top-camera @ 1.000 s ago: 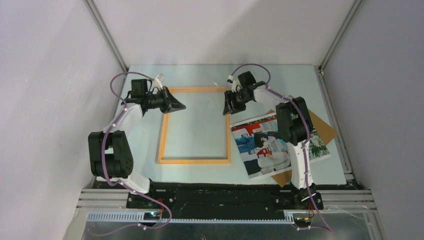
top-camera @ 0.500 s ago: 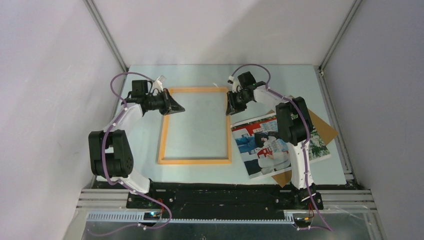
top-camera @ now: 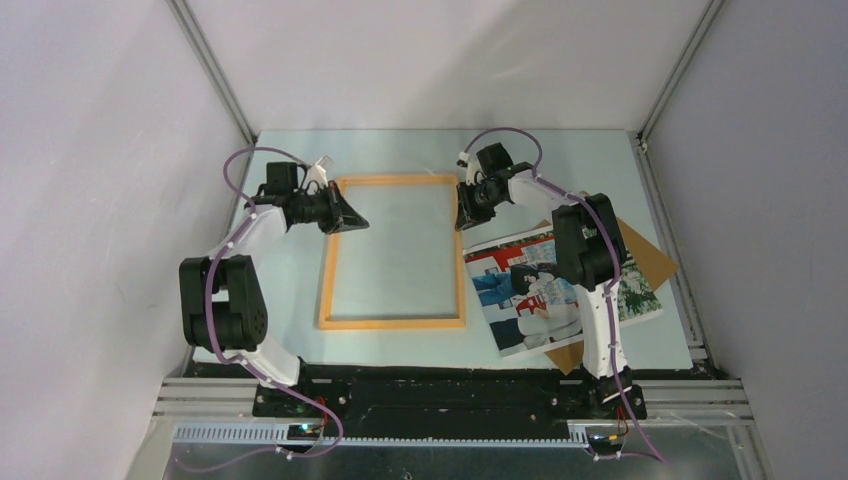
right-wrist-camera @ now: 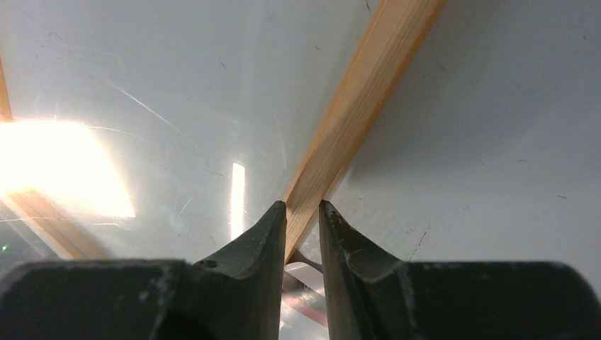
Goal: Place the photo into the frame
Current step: Place the photo frame item in the photo frame.
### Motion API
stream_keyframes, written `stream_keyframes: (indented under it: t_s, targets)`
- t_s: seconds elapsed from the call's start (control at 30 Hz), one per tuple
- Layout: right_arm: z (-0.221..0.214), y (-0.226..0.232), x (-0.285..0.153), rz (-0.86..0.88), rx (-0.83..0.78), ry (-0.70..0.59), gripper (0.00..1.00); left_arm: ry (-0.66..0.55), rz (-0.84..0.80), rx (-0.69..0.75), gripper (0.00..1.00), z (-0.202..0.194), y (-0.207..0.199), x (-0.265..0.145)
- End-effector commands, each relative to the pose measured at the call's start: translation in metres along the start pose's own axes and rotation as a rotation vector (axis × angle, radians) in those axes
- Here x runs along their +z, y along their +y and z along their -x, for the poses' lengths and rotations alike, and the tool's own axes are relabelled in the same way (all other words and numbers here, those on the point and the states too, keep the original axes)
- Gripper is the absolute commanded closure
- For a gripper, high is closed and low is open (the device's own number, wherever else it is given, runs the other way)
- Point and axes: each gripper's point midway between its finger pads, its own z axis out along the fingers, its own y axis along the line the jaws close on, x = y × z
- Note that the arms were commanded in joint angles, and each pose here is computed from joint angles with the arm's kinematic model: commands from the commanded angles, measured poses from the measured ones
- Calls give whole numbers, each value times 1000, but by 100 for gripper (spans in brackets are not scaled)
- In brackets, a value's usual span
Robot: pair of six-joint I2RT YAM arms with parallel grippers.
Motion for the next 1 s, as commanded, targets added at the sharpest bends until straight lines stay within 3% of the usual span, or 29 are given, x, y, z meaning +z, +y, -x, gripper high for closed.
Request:
stream_keyframes:
  t_s: [0.0,0.97]
  targets:
    - [2,7,6,25,-20,-1,72,24,-12,30,100,-6,-6,3]
    - [0,10,5,-7,-54,-5,74,50,-46,-37,100,-18,-12,1]
